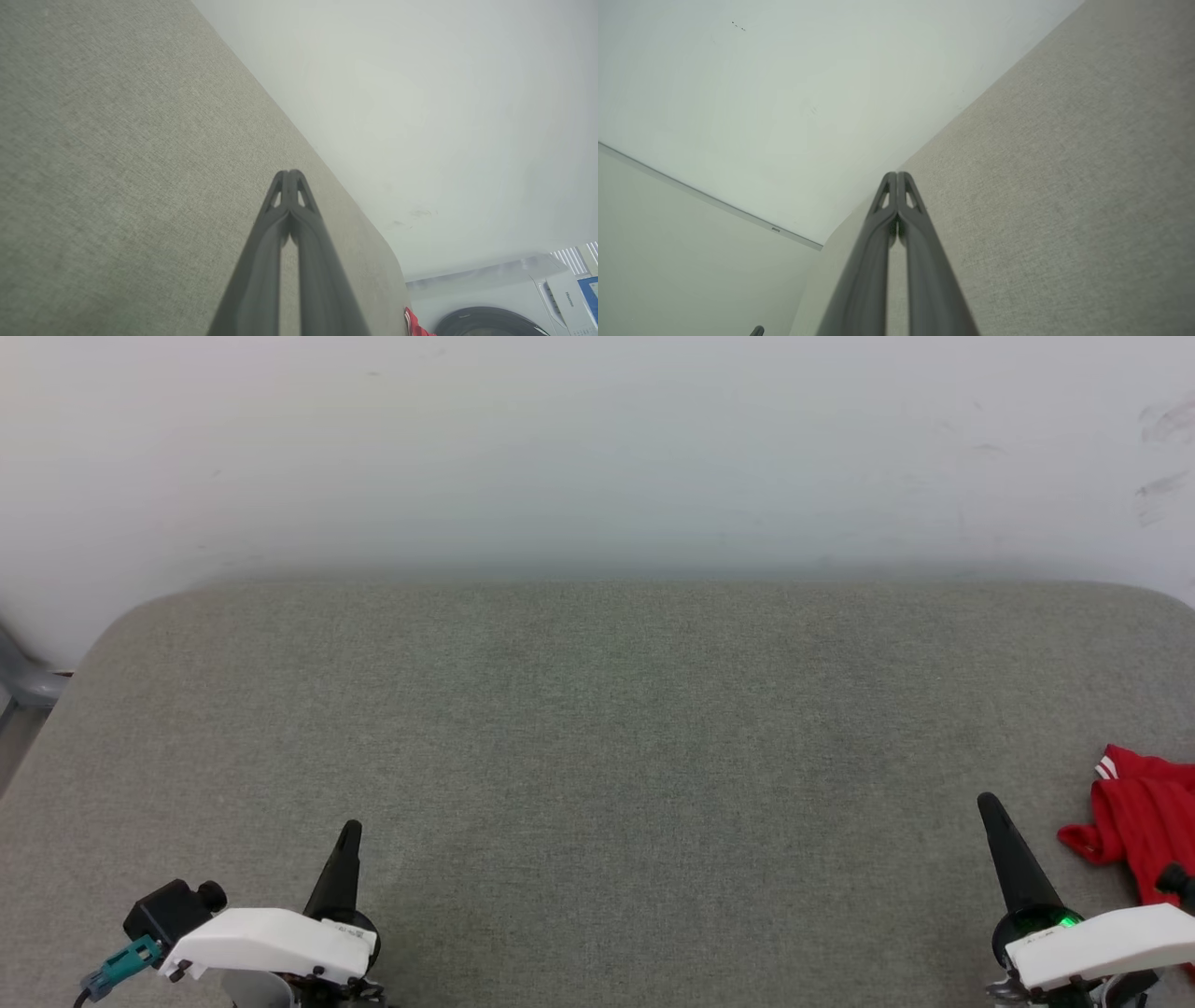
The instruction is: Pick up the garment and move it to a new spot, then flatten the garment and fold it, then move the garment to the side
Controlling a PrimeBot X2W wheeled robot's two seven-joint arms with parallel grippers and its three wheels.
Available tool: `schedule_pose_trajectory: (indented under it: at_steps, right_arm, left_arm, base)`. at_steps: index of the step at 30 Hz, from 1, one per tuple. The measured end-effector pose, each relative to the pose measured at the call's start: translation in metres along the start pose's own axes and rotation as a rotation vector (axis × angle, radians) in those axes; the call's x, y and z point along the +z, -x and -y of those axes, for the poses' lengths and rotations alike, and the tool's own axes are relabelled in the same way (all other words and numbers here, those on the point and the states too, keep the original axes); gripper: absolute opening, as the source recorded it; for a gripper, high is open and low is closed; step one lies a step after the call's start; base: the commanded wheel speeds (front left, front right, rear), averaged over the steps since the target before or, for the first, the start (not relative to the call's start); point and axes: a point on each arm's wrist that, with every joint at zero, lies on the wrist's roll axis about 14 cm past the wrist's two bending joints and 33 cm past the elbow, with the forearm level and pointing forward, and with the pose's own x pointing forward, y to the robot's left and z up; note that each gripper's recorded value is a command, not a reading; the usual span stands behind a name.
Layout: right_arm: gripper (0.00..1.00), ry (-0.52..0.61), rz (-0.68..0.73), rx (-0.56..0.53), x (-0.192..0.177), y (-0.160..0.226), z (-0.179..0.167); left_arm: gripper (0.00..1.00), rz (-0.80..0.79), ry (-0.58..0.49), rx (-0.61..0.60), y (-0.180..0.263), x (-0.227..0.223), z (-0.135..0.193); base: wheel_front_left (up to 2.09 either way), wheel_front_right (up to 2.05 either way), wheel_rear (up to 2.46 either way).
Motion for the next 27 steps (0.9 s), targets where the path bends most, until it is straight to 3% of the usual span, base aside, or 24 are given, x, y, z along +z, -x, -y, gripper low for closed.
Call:
schedule_pose_trajectory:
  at_steps: [27]
  right_arm:
    - [0.00,-0.294,0.026,-0.007,0.001,-0.011,0.008]
  left_arm:
    - [0.00,0.000,0.283,-0.028,-0.009,0.005,0.004]
  base:
    - [0.00,0.00,0.00]
